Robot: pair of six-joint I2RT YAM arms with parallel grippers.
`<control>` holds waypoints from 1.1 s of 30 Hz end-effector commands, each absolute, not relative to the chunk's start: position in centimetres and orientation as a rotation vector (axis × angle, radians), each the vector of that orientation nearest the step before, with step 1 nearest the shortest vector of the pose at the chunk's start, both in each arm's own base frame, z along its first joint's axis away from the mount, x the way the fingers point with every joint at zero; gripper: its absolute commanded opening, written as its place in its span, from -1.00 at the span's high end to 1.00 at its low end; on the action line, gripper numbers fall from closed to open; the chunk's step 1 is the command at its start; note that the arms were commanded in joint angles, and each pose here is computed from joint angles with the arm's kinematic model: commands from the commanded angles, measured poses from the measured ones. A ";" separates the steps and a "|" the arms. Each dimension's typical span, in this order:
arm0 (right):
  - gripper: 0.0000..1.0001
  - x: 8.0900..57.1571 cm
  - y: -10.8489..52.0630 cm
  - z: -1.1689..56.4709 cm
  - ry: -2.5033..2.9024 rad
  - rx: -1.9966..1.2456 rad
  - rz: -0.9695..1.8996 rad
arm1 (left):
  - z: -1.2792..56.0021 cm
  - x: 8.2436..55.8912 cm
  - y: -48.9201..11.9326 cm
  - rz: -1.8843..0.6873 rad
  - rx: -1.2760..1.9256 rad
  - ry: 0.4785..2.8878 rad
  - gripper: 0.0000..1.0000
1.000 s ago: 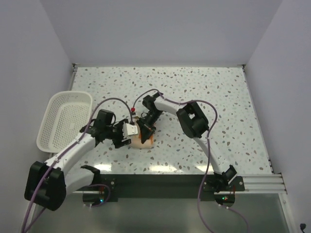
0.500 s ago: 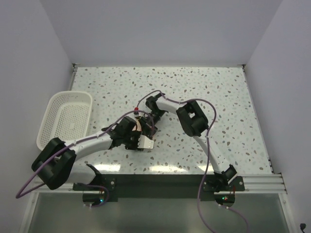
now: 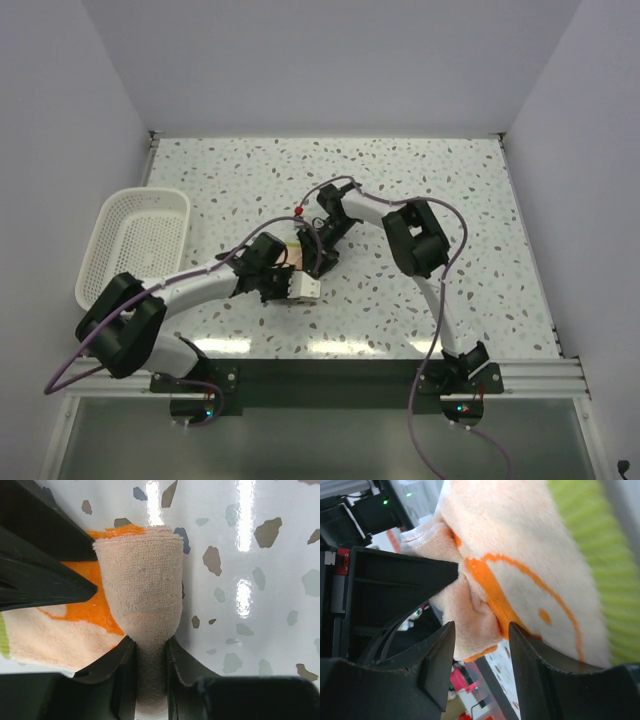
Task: Roll the towels
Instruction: Roll the towel
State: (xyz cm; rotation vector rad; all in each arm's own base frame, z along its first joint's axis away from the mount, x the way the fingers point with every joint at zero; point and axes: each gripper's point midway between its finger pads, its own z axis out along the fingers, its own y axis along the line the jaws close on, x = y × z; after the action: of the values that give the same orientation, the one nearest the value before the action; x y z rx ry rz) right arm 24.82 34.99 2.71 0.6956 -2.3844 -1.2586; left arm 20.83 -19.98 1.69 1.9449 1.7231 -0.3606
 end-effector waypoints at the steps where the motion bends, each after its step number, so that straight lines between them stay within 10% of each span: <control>1: -0.04 30.2 32.8 1.7 -2.681 0.823 -1.148 | -1.0 14.9 -17.3 -0.669 1.994 2.069 0.99; 9: -0.28 35.7 29.3 11.2 -3.057 0.855 -1.344 | 0.6 18.1 -18.1 -1.155 1.726 2.322 0.97; 18: -0.12 33.6 27.1 12.2 -3.168 1.251 -1.232 | -0.7 23.0 -18.8 -1.395 1.631 2.454 0.91; 33: -0.27 27.0 35.6 10.0 -2.747 2.516 -0.962 | -3.6 26.5 -18.5 -1.456 1.609 2.482 0.72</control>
State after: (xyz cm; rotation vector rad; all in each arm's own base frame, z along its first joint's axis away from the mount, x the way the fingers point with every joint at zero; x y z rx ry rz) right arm 25.33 34.18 9.26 2.2204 -2.7927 -1.0226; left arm 24.20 -20.76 2.05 1.3253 2.5668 -1.7333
